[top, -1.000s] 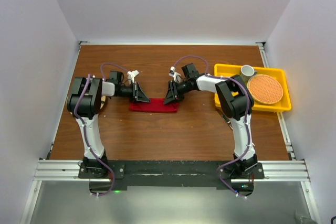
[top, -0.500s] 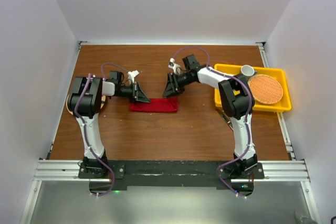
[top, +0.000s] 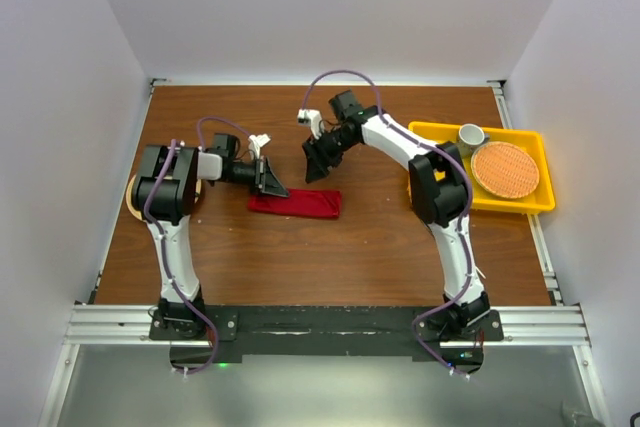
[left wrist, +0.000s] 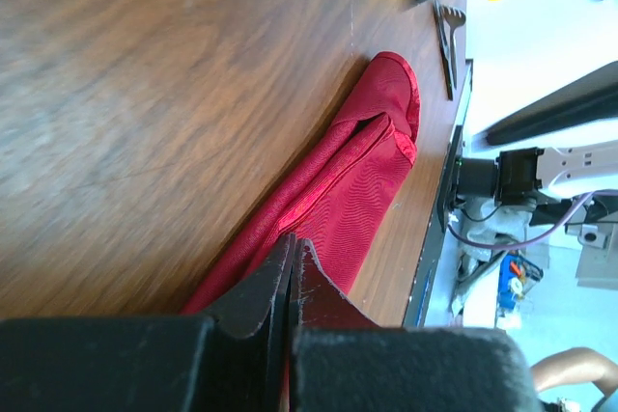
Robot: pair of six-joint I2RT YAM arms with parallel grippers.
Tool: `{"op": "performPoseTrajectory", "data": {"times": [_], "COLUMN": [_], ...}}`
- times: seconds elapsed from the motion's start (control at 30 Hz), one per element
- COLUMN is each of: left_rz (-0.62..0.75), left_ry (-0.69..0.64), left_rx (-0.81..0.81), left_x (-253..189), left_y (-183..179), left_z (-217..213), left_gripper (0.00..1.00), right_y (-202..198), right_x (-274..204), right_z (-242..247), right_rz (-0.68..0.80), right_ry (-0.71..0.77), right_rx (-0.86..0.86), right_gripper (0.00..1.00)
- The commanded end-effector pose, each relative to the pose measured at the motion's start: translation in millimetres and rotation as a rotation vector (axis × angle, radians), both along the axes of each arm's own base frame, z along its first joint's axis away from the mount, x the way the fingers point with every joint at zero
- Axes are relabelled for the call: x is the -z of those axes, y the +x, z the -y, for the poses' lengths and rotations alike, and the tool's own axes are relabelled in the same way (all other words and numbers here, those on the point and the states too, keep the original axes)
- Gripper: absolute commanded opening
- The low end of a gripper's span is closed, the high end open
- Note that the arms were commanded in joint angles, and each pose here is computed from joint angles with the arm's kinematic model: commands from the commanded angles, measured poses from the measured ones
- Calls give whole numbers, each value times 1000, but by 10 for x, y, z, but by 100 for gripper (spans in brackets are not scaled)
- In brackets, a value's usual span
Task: Fold the napkin into a case and place the utensils inside
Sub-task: Pick up the smaller rectangle-folded napkin from the center of the board.
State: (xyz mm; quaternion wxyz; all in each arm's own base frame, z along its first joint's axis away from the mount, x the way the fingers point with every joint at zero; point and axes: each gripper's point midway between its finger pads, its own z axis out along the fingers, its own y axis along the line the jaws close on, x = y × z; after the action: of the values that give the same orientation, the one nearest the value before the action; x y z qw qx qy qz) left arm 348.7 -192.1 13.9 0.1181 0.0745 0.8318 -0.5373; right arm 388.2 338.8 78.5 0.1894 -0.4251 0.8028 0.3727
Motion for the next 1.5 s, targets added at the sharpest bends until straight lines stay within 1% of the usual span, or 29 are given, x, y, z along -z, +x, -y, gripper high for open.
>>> {"op": "performPoseTrajectory", "data": {"times": [0.0, 0.2, 0.3, 0.4, 0.47, 0.7, 0.8, 0.9, 0.93, 1.03, 1.07, 1.2, 1.27, 1.3, 1.33, 1.37, 1.4, 1.43, 1.47], "left_rz": [-45, -51, -50, -50, -47, -49, -49, -52, -52, -51, -50, -23, 20, 35, 80, 126, 163, 188, 231], "left_ry": [230, 234, 235, 238, 240, 241, 242, 244, 244, 245, 243, 212, 180, 152, 131, 112, 98, 89, 78], "left_rx": [9, 16, 16, 14, 13, 10, 9, 8, 6, 1, -2, -7, -20, -23, -39, -53, -59, -72, -83], "left_x": [647, 662, 665, 671, 670, 673, 685, 694, 694, 687, 678, 563, 398, 296, 183, -27, -163, -281, -483], "left_y": [-185, -208, -204, -196, -190, -195, -200, -205, -202, -191, -184, -126, -35, -11, 84, 163, 231, 282, 334], "left_z": [-143, -121, -117, -119, -121, -123, -125, -127, -132, -132, -128, -90, -66, -47, -55, -51, -58, -95, -108], "left_gripper": [0, 0, 0, 0, 0, 0, 0, 0, 0, 0, 0, 0, 9, 19, 25, 29, 35, 38, 41], "right_y": [-76, -232, -319, -453, -534, -646, -625, -572, -560, -530, -519, -512, -474, -446, -391, -374, -342, -235, -217], "right_x": [218, 452, 576, 651, 711, 799, 872, 908, 900, 879, 868, 741, 612, 565, 518, 402, 354, 305, 167], "right_z": [-12, -15, 24, 47, 71, 96, 103, 84, 75, 61, 54, 64, 55, 55, 42, 49, 65, 69, 90], "right_rz": [32, -15, -49, -115, -162, -232, -249, -250, -248, -238, -236, -224, -181, -155, -118, -86, -55, 6, 56], "right_ry": [-56, -96, -111, -114, -127, -137, -154, -164, -162, -160, -159, -156, -142, -145, -137, -130, -136, -138, -133], "right_rx": [-93, -131, -146, -173, -179, -185, -163, -146, -144, -136, -135, -124, -111, -104, -97, -90, -81, -63, -56], "right_gripper": [64, 59, 53, 50, 49, 45, 39, 30, 23, 11, 0, 0, 0, 0, 0, 0, 0, 0, 0]}}
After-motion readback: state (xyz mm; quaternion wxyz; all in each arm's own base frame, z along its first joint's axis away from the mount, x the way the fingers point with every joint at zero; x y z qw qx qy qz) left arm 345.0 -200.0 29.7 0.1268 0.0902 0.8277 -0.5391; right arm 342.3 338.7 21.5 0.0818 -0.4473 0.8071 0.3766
